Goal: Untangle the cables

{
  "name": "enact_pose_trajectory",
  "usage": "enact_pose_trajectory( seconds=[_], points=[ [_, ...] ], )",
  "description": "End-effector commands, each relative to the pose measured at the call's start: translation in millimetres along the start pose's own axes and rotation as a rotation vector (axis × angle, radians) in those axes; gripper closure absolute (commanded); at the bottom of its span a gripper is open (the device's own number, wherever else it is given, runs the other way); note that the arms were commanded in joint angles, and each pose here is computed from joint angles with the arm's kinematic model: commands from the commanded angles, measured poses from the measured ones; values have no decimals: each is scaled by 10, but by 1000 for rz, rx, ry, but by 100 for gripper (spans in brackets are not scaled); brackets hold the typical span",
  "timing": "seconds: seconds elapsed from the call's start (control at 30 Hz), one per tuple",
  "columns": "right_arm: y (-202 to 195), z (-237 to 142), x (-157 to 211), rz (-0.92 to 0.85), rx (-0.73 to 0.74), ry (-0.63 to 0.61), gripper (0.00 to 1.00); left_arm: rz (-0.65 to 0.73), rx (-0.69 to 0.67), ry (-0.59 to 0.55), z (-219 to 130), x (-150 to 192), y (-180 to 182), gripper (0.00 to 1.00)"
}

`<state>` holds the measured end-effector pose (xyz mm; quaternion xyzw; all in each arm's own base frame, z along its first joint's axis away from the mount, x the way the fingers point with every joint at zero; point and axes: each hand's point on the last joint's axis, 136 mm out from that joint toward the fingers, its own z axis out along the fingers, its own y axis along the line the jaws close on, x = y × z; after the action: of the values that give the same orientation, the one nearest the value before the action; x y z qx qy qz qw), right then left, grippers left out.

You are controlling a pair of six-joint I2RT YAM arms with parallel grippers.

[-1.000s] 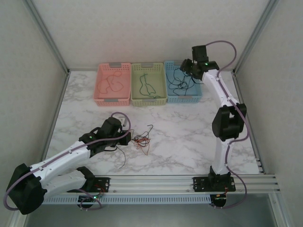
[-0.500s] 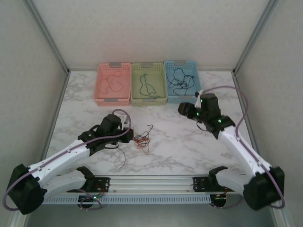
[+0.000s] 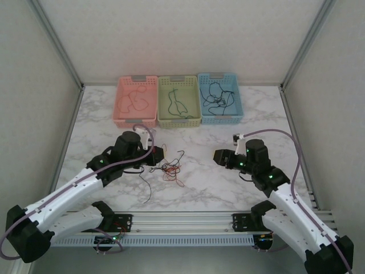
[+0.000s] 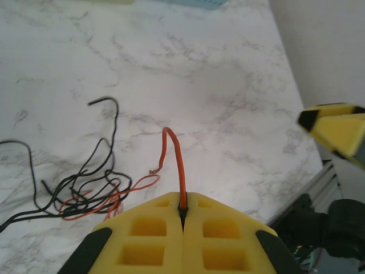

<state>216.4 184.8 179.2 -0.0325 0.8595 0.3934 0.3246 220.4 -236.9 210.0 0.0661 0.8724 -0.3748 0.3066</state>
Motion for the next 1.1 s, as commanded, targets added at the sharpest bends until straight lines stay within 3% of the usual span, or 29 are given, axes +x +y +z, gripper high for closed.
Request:
enact_pose_trajectory(
  seconds=[0.0, 0.1, 0.23, 0.57, 0.83, 0.9, 0.97, 1.07],
  points=[
    [222, 99, 3, -34, -105, 0, 58, -3, 91, -43, -243, -186, -292, 100],
    [436, 222, 71, -73, -191, 30, 57, 2, 105, -66, -353, -255, -369, 100],
    [748, 345, 207, -175, -288, 71, 49, 14, 138, -70, -412, -304, -489, 100],
    [1557, 381, 357, -382, -491, 89, 38, 28, 144, -72, -444, -317, -546, 100],
    [1729, 533, 460, -439, -488, 132, 38, 29, 138, -77, -464, -316, -538, 100],
    [1701, 576, 474, -439, -471, 143, 42, 27, 142, -76, -466, -310, -541, 100],
    [1689, 598, 473, -436, -461, 146, 53, 26, 140, -73, -466, -294, -531, 100],
    [1654, 583, 395, -427, -420, 116, 86, 23, 130, -76, -478, -281, -505, 100]
  ],
)
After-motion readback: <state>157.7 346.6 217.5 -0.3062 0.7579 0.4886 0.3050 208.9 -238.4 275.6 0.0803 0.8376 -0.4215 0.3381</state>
